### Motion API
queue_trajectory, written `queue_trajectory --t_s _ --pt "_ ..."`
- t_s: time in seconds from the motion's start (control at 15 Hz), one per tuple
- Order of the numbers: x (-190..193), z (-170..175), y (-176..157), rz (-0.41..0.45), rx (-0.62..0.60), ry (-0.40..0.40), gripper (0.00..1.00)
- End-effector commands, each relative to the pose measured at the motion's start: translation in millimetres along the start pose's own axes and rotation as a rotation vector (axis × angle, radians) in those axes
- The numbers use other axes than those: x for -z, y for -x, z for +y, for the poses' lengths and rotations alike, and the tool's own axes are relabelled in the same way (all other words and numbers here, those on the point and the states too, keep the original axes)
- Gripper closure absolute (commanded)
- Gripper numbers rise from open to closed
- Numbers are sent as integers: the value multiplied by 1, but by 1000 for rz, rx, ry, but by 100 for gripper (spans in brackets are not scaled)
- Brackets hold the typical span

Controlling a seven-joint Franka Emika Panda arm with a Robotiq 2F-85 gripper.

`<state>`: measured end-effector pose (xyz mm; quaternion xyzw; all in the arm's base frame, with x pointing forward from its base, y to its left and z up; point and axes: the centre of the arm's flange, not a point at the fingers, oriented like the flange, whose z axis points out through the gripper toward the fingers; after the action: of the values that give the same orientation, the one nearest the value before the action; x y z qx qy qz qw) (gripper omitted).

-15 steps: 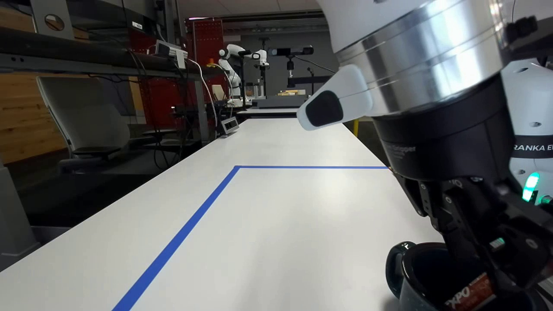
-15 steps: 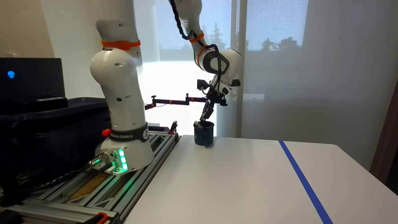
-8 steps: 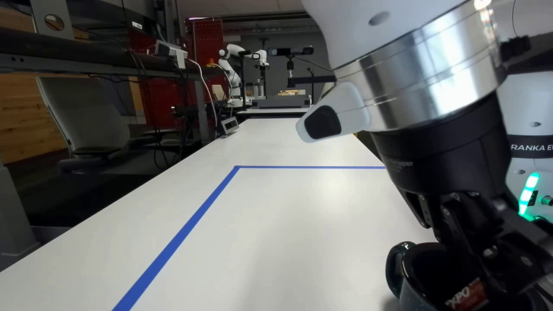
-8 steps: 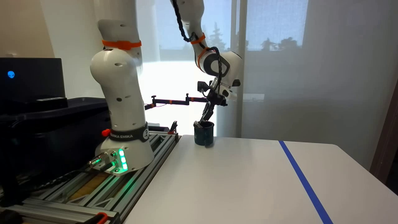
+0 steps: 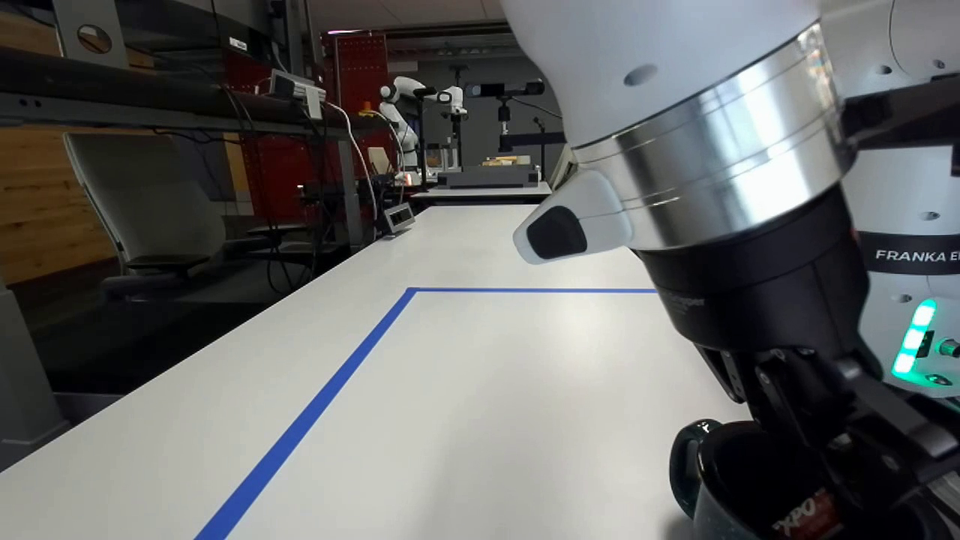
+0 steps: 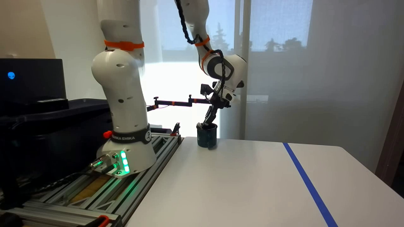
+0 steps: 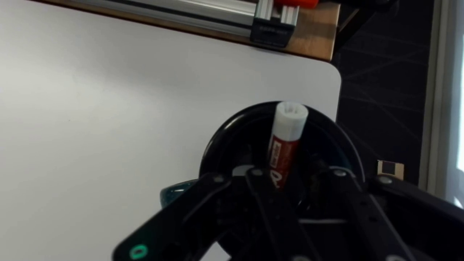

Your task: Remove the red marker from the mug.

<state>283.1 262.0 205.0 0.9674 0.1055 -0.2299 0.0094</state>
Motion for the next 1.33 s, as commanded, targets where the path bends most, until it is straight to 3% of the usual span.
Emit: queue_trajectory --t_s 0.0,0.4,0.6,0.67,1.27 --pt "-4 -1 -7 1 2 5 66" --pt "-12 -1 -10 -17 1 4 74" --pt "-12 -2 -12 -16 4 2 99" --pt "-10 -2 -12 -15 7 -2 95" --pt "18 -9 5 -27 23 -13 95"
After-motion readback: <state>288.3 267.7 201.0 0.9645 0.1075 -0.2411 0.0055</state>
